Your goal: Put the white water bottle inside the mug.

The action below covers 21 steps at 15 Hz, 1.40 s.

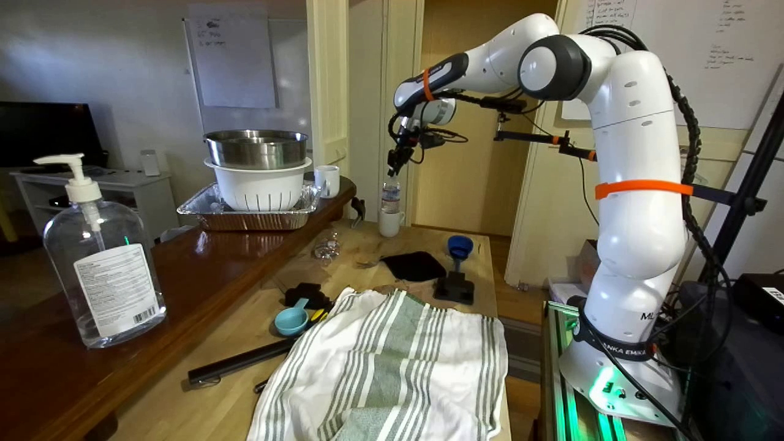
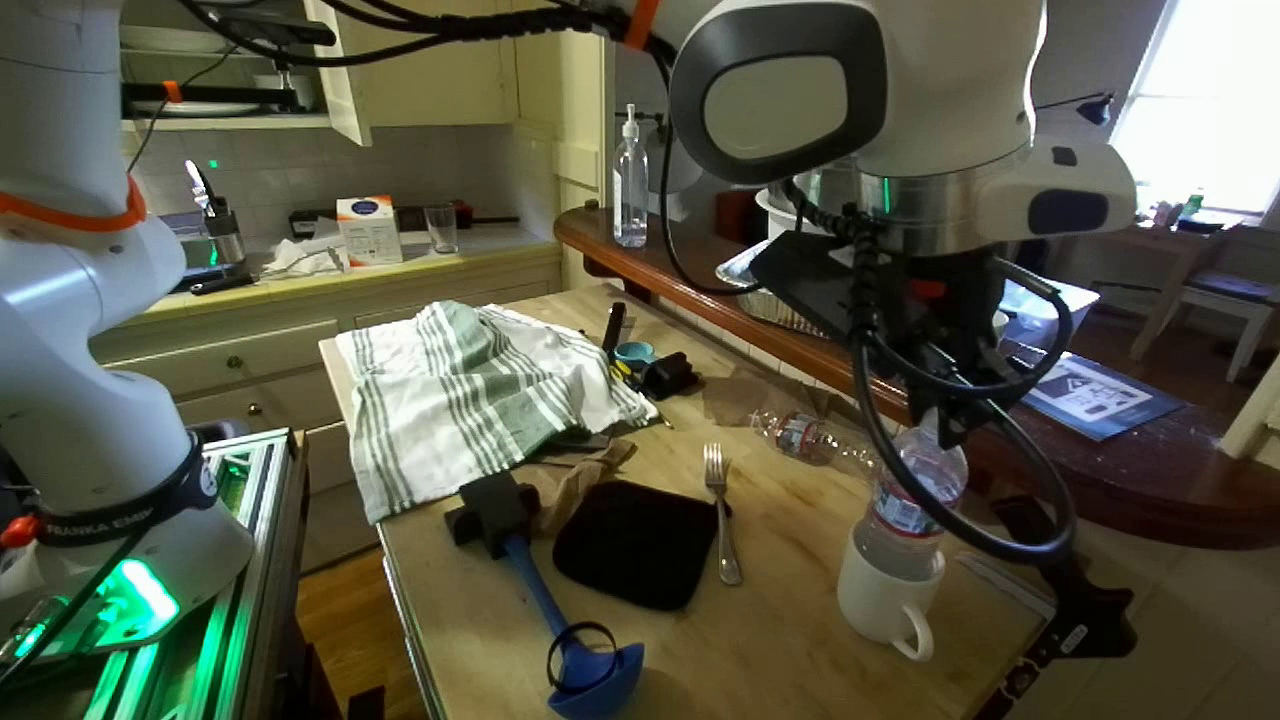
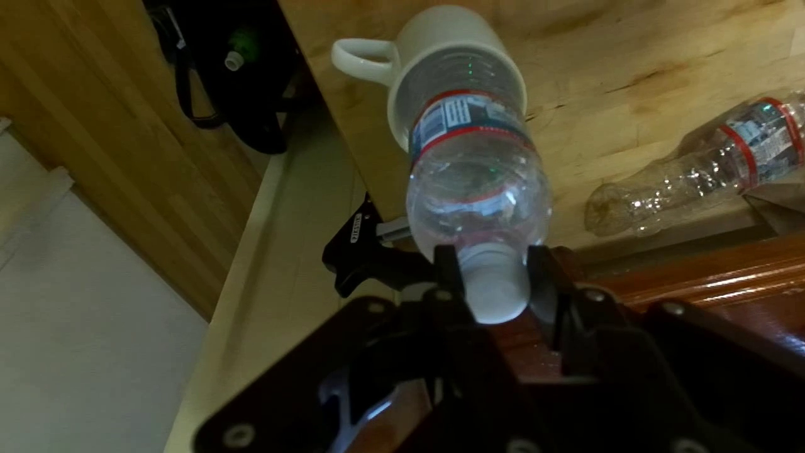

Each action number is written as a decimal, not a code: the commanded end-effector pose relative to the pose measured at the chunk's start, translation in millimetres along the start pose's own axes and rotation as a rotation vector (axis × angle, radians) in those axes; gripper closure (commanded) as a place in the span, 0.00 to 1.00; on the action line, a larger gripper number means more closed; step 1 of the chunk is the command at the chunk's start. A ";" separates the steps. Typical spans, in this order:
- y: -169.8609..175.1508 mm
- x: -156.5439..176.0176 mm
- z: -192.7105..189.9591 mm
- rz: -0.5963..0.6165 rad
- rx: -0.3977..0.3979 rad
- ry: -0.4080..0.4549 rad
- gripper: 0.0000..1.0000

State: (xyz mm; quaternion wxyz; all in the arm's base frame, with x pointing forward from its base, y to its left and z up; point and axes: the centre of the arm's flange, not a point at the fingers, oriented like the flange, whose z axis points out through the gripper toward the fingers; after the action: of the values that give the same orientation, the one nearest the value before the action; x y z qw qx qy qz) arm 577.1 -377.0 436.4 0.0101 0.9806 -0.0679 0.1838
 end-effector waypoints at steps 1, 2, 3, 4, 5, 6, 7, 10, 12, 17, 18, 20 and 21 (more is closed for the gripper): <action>-0.3 5.0 3.0 -0.008 -0.020 0.004 0.92; -0.9 5.1 3.5 -0.006 -0.023 0.001 0.83; -1.2 5.2 3.7 -0.005 -0.026 0.001 0.44; -1.4 5.2 3.7 -0.008 -0.027 -0.001 0.42; -2.0 5.5 2.7 -0.012 -0.030 0.000 0.37; -2.2 6.4 1.6 -0.014 -0.034 0.002 0.30; -2.9 7.1 0.7 -0.016 -0.032 0.002 0.21; -8.6 7.9 -7.6 -0.021 -0.036 -0.004 0.01; -18.7 7.7 -20.8 -0.022 -0.033 -0.025 0.00; -52.6 -8.7 -67.6 -0.055 -0.029 -0.203 0.00; -58.9 -14.2 -75.3 -0.068 -0.010 -0.241 0.01; -68.9 -27.1 -82.8 -0.076 0.003 -0.291 0.00; -73.3 -34.3 -84.2 -0.086 0.004 -0.311 0.00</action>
State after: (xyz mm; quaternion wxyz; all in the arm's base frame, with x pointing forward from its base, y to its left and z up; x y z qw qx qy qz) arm 551.7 -317.6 504.1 0.0078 0.9974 -0.0304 0.0650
